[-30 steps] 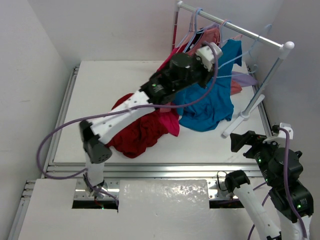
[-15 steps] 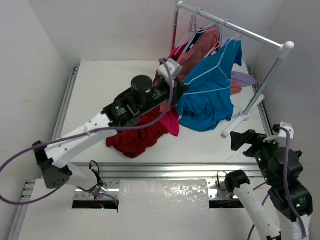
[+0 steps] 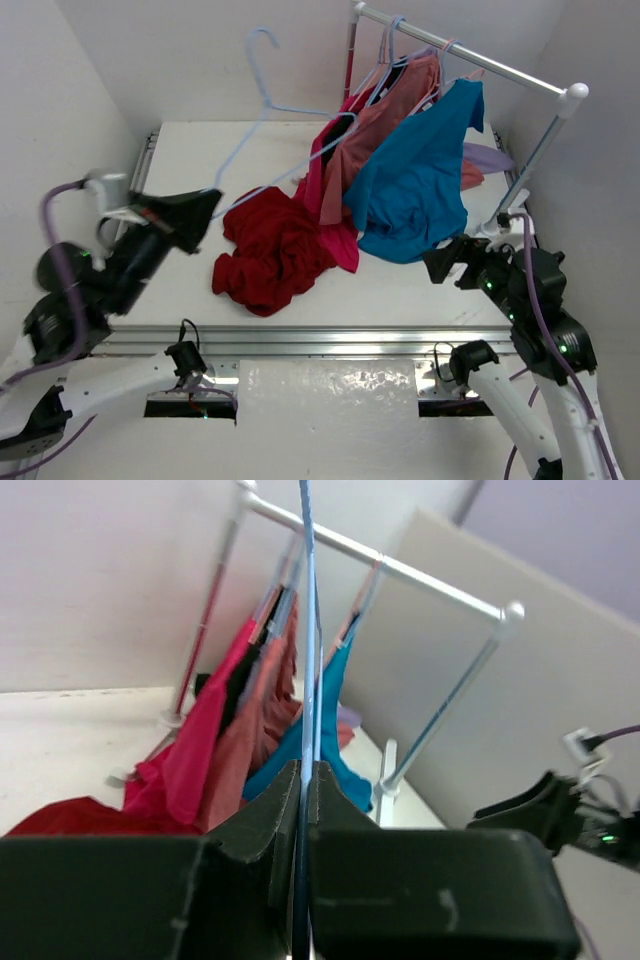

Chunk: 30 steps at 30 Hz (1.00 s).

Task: Place the t-shirt on the hanger
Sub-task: Pick up the hanger from the clothesline.

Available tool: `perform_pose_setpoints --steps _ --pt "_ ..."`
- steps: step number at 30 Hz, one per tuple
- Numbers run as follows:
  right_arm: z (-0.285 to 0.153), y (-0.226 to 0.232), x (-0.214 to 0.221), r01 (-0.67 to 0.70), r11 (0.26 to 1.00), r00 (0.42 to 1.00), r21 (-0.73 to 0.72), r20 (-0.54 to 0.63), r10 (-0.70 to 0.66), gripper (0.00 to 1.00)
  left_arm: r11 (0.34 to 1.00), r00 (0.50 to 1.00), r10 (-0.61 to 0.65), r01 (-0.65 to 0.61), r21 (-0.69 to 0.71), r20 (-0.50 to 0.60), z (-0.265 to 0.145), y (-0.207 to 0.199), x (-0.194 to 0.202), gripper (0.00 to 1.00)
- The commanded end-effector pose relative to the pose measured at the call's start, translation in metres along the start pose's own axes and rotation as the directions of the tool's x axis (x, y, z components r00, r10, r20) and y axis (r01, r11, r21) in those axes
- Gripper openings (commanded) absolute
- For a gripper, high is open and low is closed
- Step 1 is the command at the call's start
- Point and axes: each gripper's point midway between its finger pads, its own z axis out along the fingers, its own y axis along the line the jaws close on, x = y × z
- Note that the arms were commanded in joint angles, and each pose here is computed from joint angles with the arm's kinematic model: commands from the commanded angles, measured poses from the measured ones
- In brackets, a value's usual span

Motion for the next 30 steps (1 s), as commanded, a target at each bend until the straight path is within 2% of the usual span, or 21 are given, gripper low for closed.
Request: perform_pose_setpoints --steps 1,3,4,5,7,8,10,11,13,15,17,18,19,21,24,27,29,30 --pt "0.029 0.035 -0.004 -0.027 0.984 0.999 -0.175 -0.045 0.020 0.99 0.993 0.999 -0.041 0.038 -0.110 -0.025 -0.030 0.030 0.006 0.00" --pt "0.041 0.060 0.014 -0.060 0.945 0.988 -0.322 -0.157 0.010 0.95 0.982 0.999 -0.036 0.031 -0.189 -0.023 -0.045 0.051 0.007 0.00" --pt "0.049 0.073 0.016 -0.087 0.920 0.982 -0.382 -0.188 0.015 0.93 0.975 0.998 -0.062 0.064 -0.214 0.013 -0.058 0.060 0.001 0.00" --pt "0.066 0.081 0.038 -0.158 0.894 0.948 -0.418 -0.317 0.020 0.90 0.956 0.998 -0.057 0.064 -0.286 0.032 -0.065 0.077 0.002 0.00" --pt "0.084 0.101 0.052 -0.183 0.861 0.930 -0.474 -0.368 -0.005 0.86 0.928 0.991 -0.070 0.107 -0.358 0.113 -0.083 0.098 -0.008 0.00" --pt "0.102 0.103 0.069 -0.184 0.879 0.907 -0.439 -0.421 -0.020 0.86 0.922 0.992 -0.059 0.098 -0.374 0.114 -0.084 0.103 -0.001 0.00" --pt "0.121 0.124 0.078 -0.081 0.901 0.913 -0.426 -0.395 -0.105 0.86 0.938 0.988 -0.042 0.090 -0.336 0.145 -0.084 0.100 -0.004 0.00" --pt "0.139 0.125 0.097 -0.075 0.919 0.887 -0.386 -0.447 -0.116 0.87 0.944 0.992 -0.022 0.061 -0.324 0.125 -0.079 0.099 0.006 0.00" --pt "0.157 0.143 0.102 -0.057 0.937 0.898 -0.344 -0.428 -0.103 0.86 0.951 0.992 -0.006 0.044 -0.306 0.123 -0.075 0.095 0.009 0.00" --pt "0.182 0.143 0.126 -0.018 0.969 0.891 -0.248 -0.444 -0.097 0.84 0.944 0.994 0.002 0.033 -0.330 0.107 -0.071 0.099 0.017 0.00" --pt "0.196 0.161 0.129 -0.015 0.971 0.897 -0.238 -0.432 -0.092 0.81 0.933 0.995 0.005 0.032 -0.359 0.101 -0.072 0.105 0.022 0.00" --pt "0.205 0.165 0.149 0.025 0.978 0.888 -0.209 -0.445 -0.118 0.80 0.925 0.995 0.007 0.031 -0.378 0.098 -0.072 0.109 0.027 0.00" --pt "0.212 0.177 0.145 0.034 0.978 0.899 -0.207 -0.422 -0.121 0.79 0.908 0.994 0.001 0.044 -0.417 0.108 -0.075 0.117 0.029 0.00" --pt "0.226 0.183 0.164 0.055 0.983 0.893 -0.176 -0.432 -0.128 0.76 0.895 0.993 -0.008 0.059 -0.443 0.116 -0.078 0.124 0.034 0.00" --pt "0.235 0.200 0.174 0.025 0.980 0.894 -0.199 -0.435 -0.111 0.71 0.881 0.991 -0.013 0.074 -0.468 0.133 -0.083 0.130 0.035 0.00" --pt "0.250 0.212 0.186 0.041 0.979 0.887 -0.198 -0.445 -0.127 0.69 0.894 0.991 -0.010 0.071 -0.443 0.137 -0.081 0.127 0.036 0.00" --pt "0.256 0.216 0.190 0.068 0.978 0.886 -0.196 -0.439 -0.149 0.69 0.917 0.993 0.002 0.046 -0.396 0.119 -0.075 0.118 0.040 0.00" --pt "0.257 0.225 0.183 0.063 0.970 0.900 -0.234 -0.407 -0.157 0.72 0.927 0.993 0.010 0.035 -0.373 0.117 -0.073 0.114 0.039 0.00"
